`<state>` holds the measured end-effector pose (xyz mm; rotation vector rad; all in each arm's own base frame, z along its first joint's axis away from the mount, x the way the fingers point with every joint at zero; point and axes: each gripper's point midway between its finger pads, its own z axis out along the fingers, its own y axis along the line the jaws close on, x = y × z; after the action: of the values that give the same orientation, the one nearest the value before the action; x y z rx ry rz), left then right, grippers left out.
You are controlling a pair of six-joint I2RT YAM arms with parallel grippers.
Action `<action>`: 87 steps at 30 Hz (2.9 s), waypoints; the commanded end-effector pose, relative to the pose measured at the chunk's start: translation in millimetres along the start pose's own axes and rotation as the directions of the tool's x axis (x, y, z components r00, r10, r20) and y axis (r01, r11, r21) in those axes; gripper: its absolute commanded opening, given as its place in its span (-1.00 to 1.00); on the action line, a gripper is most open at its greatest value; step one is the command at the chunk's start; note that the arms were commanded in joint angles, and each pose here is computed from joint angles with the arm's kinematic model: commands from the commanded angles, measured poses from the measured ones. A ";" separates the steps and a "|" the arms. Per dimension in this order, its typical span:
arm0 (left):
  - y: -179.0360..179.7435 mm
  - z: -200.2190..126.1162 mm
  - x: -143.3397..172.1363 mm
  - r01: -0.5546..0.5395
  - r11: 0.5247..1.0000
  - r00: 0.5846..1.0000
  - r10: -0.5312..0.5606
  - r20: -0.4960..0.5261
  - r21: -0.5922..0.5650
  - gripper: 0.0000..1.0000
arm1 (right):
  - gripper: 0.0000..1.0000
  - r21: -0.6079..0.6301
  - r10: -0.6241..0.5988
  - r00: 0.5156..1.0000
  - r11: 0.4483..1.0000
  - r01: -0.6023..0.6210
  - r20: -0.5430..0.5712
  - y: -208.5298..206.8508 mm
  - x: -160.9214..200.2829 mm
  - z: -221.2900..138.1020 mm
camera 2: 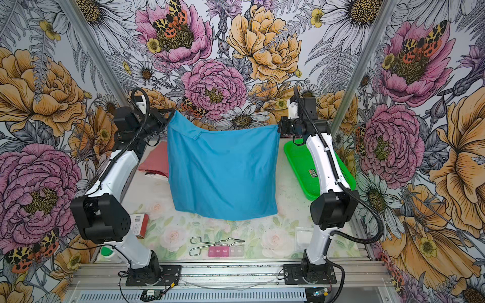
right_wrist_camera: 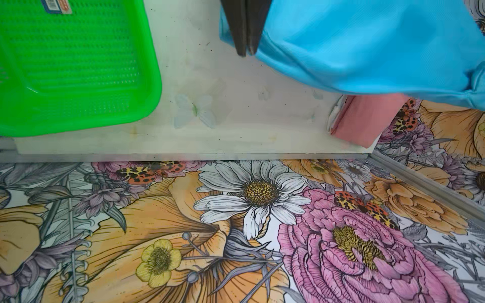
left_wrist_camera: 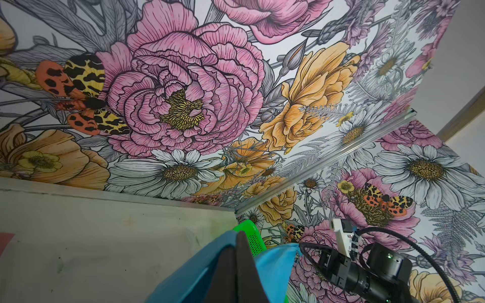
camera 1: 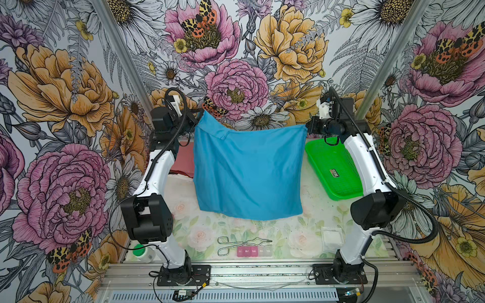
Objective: Fold and stack t-shirts
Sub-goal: Flatten out the T-shirt at the center of the board, then fold the T-shirt.
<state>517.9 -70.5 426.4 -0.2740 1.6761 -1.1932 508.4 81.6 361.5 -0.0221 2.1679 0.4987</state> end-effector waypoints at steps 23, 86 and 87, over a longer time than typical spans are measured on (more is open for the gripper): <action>36.7 -178.4 245.2 0.099 0.995 0.995 -0.099 -0.017 -0.007 -1.00 | -1.00 0.106 0.170 0.979 0.982 -0.157 -0.117 -18.7 262.1 -124.1; 175.8 -75.9 274.8 0.297 0.939 0.938 -0.321 -0.132 -0.172 0.41 | -0.37 0.493 0.228 0.967 0.858 -0.146 -0.111 -110.8 296.5 -16.3; 172.4 -75.8 269.3 0.300 0.942 0.940 -0.319 -0.125 -0.149 0.97 | -0.14 0.470 0.204 0.973 0.873 -0.130 -0.110 -105.5 290.9 -17.5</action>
<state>386.6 -124.4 112.0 -0.6082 1.9432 -1.3273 321.2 18.2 82.0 0.4907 2.4766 0.0207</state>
